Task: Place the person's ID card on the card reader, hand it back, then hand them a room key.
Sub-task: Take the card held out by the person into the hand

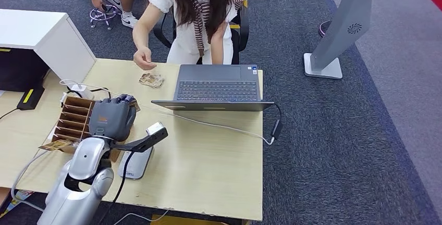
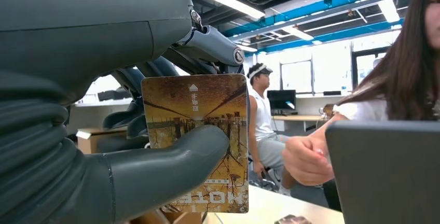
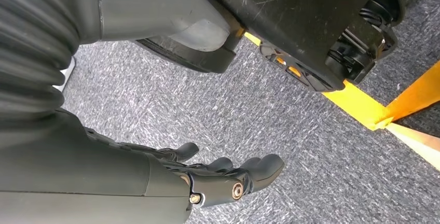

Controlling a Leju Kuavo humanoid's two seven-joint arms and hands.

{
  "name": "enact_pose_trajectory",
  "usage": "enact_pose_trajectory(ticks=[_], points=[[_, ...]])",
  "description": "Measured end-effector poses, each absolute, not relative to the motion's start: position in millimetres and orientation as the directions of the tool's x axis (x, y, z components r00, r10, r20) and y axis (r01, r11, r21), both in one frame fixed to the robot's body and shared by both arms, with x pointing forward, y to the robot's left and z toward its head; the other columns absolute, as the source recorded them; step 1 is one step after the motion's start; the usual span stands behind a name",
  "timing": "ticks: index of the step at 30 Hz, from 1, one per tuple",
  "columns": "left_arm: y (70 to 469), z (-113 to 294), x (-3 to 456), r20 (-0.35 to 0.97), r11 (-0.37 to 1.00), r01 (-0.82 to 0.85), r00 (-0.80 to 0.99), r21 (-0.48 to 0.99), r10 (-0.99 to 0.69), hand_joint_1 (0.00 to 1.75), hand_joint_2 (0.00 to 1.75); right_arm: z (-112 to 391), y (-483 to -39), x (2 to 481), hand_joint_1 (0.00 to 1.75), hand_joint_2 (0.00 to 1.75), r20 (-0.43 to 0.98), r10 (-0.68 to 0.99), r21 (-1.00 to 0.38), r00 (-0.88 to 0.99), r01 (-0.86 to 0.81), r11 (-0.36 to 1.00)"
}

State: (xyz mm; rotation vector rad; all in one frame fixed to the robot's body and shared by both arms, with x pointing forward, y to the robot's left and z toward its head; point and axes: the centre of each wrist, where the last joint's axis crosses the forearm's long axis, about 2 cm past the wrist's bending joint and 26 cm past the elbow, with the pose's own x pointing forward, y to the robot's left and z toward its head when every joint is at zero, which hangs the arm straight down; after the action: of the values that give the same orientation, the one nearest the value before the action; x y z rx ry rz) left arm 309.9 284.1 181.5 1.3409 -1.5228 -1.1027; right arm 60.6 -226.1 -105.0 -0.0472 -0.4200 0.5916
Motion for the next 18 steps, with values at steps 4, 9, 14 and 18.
enact_pose_trajectory(ticks=[4,9,14,18], points=[[284.4,168.2,291.8,0.048,0.081,-0.265,-0.128,0.961,-0.991,1.75,1.75,-105.2,-227.4,59.5,0.0,1.75,0.365,0.549,-0.168,0.752,-0.527,0.833],[287.9,152.9,275.1,0.062,0.09,-0.224,-0.13,0.97,-0.99,1.75,1.75,-107.3,-233.5,49.3,0.0,1.75,0.336,0.555,-0.168,0.761,-0.531,0.831],[295.6,140.8,265.4,0.071,0.088,-0.177,-0.1,0.98,-0.992,1.75,1.75,-108.6,-235.4,40.6,0.0,1.75,0.322,0.561,-0.164,0.763,-0.539,0.826],[303.5,131.8,262.9,0.063,0.069,-0.122,-0.057,0.99,-0.996,1.75,1.75,-108.7,-235.7,39.8,0.0,1.75,0.318,0.563,-0.165,0.763,-0.54,0.825]])
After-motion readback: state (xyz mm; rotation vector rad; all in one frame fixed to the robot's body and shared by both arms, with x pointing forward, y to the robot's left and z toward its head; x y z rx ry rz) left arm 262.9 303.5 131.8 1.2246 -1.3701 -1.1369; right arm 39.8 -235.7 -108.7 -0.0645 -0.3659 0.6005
